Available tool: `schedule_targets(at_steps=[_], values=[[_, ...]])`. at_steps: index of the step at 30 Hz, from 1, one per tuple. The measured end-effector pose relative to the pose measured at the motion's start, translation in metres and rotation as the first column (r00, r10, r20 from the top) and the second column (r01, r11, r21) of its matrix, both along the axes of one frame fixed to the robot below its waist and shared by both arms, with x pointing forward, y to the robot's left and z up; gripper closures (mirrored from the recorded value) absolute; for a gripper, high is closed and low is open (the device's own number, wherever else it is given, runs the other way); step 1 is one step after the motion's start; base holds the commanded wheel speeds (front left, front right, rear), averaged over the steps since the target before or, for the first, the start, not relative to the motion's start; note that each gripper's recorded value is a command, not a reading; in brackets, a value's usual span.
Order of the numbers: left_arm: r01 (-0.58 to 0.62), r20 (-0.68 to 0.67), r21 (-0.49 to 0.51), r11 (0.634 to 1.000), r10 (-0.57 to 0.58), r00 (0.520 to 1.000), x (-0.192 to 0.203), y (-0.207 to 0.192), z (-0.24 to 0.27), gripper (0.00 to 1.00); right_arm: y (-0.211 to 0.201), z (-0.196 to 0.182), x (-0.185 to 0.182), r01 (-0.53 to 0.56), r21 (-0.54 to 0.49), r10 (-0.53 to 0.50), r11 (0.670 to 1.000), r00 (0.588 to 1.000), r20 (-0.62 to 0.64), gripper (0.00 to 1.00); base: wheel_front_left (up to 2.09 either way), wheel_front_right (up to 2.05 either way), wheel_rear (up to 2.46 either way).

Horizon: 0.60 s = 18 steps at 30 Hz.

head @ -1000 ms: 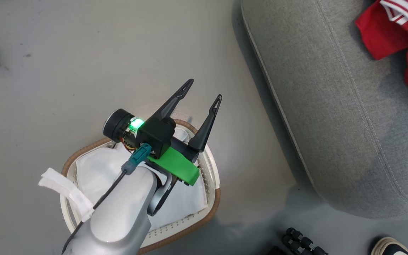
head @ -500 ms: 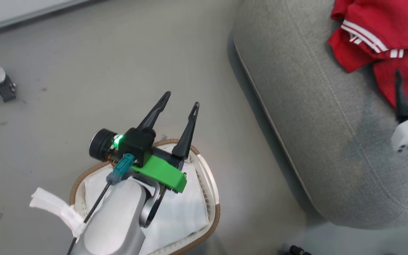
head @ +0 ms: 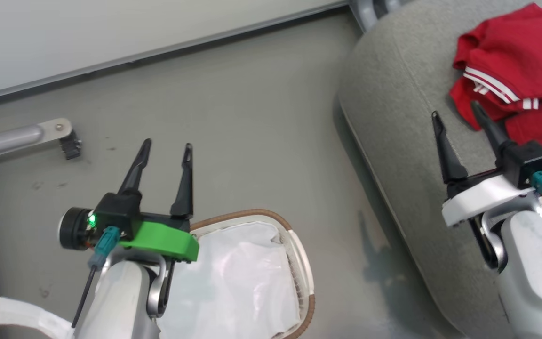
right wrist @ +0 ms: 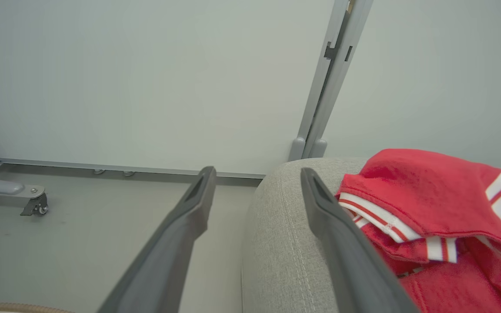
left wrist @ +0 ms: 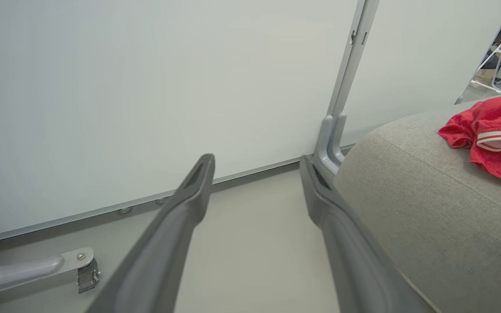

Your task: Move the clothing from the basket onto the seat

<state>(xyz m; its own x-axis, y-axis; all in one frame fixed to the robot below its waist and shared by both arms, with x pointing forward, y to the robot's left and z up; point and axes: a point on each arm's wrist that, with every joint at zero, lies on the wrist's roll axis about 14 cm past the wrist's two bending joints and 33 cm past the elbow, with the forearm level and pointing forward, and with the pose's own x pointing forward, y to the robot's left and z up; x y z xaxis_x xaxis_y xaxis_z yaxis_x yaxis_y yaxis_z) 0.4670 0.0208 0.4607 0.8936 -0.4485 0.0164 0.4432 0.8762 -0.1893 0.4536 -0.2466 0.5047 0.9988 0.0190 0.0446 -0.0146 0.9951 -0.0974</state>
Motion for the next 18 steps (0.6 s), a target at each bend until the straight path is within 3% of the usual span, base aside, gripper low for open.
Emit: schedule_targets(at_steps=[8, 18], values=[[-0.187, 0.003, 0.082, 0.979, 0.187, 0.982, -0.016, 0.069, 0.000, 0.00, 0.040, -0.012, -0.004, -0.084, 0.073, 0.085, 0.994, 0.996, -0.017, 0.00, 0.00, 0.00, 0.00], [-0.330, -0.026, 0.120, 0.936, 0.335, 0.942, -0.059, 0.125, -0.004, 0.00, 0.077, -0.014, -0.022, -0.139, 0.146, 0.143, 0.979, 0.990, -0.015, 0.00, 0.00, 0.00, 0.00]])
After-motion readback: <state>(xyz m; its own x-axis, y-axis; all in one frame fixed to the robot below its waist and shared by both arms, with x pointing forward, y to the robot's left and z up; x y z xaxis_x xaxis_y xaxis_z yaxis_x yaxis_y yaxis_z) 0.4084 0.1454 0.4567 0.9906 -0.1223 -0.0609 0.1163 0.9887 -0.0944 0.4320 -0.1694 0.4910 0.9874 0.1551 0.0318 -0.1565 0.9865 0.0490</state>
